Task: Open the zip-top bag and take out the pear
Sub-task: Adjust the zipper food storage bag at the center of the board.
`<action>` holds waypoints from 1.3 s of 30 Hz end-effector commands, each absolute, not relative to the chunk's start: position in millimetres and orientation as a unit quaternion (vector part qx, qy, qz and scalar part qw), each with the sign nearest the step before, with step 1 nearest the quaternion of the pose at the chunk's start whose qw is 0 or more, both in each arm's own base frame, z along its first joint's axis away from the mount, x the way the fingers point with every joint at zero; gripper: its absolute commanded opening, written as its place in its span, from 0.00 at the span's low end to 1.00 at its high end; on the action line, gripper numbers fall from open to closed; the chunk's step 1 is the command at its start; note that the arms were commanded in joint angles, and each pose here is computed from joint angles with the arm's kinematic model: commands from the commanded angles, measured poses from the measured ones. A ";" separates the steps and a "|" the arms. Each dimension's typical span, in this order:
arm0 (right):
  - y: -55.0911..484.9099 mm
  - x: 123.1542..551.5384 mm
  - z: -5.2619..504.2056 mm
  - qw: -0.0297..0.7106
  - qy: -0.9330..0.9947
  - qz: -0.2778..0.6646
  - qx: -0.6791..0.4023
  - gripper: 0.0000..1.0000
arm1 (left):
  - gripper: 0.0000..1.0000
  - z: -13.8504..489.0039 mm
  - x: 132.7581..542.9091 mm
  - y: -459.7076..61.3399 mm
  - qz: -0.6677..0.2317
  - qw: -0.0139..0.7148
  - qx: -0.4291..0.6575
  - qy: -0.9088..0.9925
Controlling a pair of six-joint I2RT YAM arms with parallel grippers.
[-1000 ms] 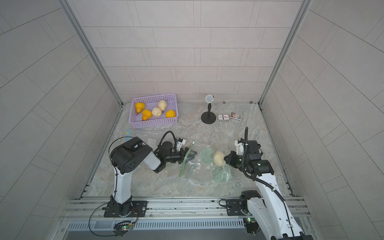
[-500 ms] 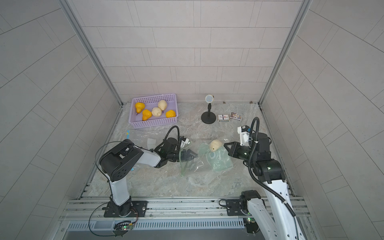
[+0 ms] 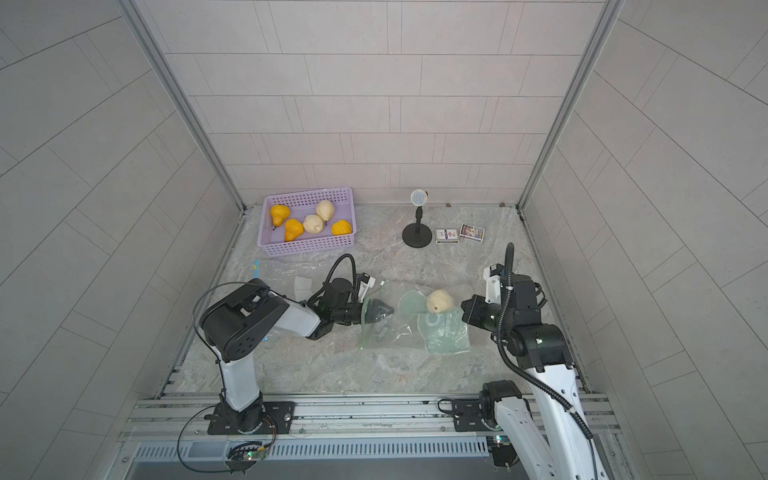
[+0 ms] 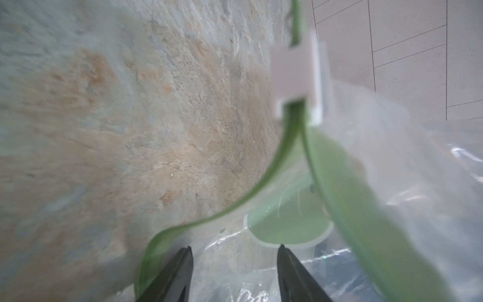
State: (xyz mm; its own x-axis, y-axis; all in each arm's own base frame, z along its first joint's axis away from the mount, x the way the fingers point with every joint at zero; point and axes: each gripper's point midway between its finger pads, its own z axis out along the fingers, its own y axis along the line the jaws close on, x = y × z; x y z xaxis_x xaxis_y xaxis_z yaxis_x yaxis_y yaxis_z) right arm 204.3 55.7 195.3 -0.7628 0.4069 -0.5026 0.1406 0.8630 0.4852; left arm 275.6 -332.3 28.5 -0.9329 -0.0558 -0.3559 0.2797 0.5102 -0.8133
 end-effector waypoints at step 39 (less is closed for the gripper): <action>65.4 251.2 212.6 0.330 0.871 0.328 0.158 0.00 | 0.59 -61.4 237.6 -291.4 -0.411 0.056 -0.022 0.910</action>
